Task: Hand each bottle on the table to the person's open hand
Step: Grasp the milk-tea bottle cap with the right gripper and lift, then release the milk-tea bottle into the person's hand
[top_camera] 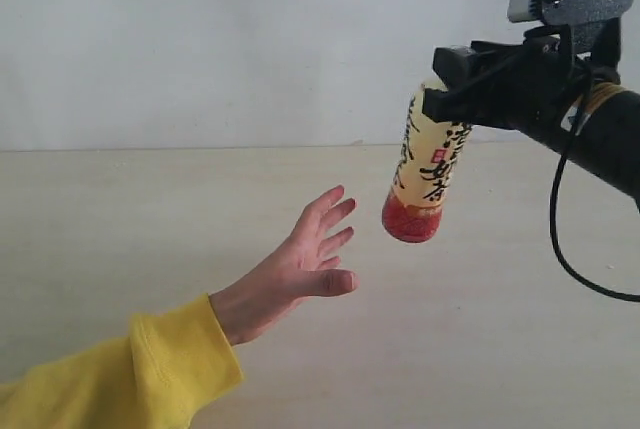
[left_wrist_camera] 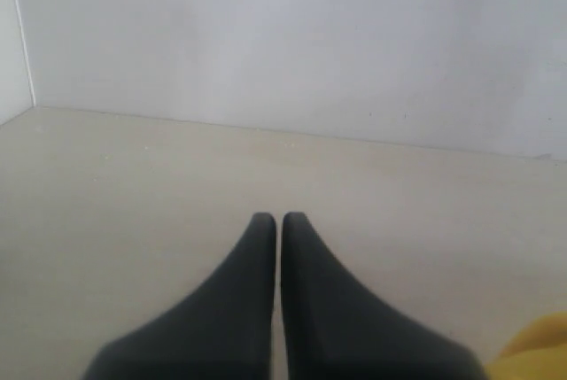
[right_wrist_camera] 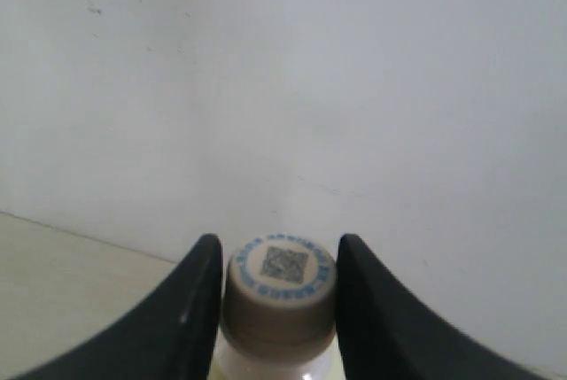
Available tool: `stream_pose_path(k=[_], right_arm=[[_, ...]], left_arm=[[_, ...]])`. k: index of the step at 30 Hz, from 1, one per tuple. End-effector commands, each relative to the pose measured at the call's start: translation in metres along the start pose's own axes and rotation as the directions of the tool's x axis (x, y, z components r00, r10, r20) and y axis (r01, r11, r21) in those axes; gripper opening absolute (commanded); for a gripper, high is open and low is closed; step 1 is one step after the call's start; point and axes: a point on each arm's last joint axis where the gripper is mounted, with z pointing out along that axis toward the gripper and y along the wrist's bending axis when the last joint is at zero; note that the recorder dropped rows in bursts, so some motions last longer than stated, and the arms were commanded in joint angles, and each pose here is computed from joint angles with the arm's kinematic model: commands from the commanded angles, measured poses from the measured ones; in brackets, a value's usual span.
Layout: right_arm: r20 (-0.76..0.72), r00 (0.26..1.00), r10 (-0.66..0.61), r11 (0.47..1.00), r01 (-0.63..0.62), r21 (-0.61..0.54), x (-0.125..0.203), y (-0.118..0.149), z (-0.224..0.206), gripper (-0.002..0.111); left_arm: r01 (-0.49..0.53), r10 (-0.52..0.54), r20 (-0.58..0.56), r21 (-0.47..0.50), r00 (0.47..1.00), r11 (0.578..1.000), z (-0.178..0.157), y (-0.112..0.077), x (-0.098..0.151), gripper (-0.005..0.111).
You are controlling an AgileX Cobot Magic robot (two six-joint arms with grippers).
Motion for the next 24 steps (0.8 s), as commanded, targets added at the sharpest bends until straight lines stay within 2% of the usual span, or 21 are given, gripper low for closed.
stream_pose_path(k=[1,5,10,12,13,15,18,19,24], right_arm=[[0.009,1.000,-0.001,0.988,0.003,-0.151,-0.006,0.044,0.000,0.000],[0.002,1.000,0.004,0.969,-0.003,-0.249,-0.004,0.088,-0.004,0.000],[0.026,1.000,0.013,0.942,-0.004,-0.334,-0.014,0.119,-0.004,0.001],[0.039,0.999,0.007,0.934,0.007,-0.358,-0.018,0.126,-0.004,0.009],[0.036,0.999,0.010,0.931,0.004,-0.366,-0.018,0.128,-0.004,0.016],[0.014,1.000,0.010,0.933,-0.004,-0.361,-0.019,0.128,-0.003,0.037],[-0.025,1.000,0.016,0.945,-0.024,-0.325,-0.018,0.125,0.000,0.075],[-0.029,0.999,0.020,0.951,-0.028,-0.309,-0.018,0.124,0.000,0.079],[-0.010,1.000,0.011,0.965,-0.013,-0.261,-0.021,0.119,0.001,0.073]], left_arm=[[0.002,-0.002,0.004,0.001,1.000,1.000,0.000,0.000,-0.001,0.004],[0.002,-0.002,0.004,0.001,1.000,1.000,0.000,0.000,-0.001,0.004],[0.002,-0.002,0.004,0.001,1.000,1.000,0.000,0.000,-0.001,0.004],[0.002,-0.002,0.004,0.001,1.000,1.000,0.000,0.000,-0.001,0.004],[0.002,-0.002,0.004,0.001,1.000,1.000,0.000,0.000,-0.001,0.004],[0.002,-0.002,0.004,0.001,1.000,1.000,0.000,0.000,-0.001,0.004],[0.002,-0.002,0.004,0.001,1.000,1.000,0.000,0.000,-0.001,0.004],[0.002,-0.002,0.004,0.001,1.000,1.000,0.000,0.000,-0.001,0.004],[0.002,-0.002,0.004,0.001,1.000,1.000,0.000,0.000,-0.001,0.004]])
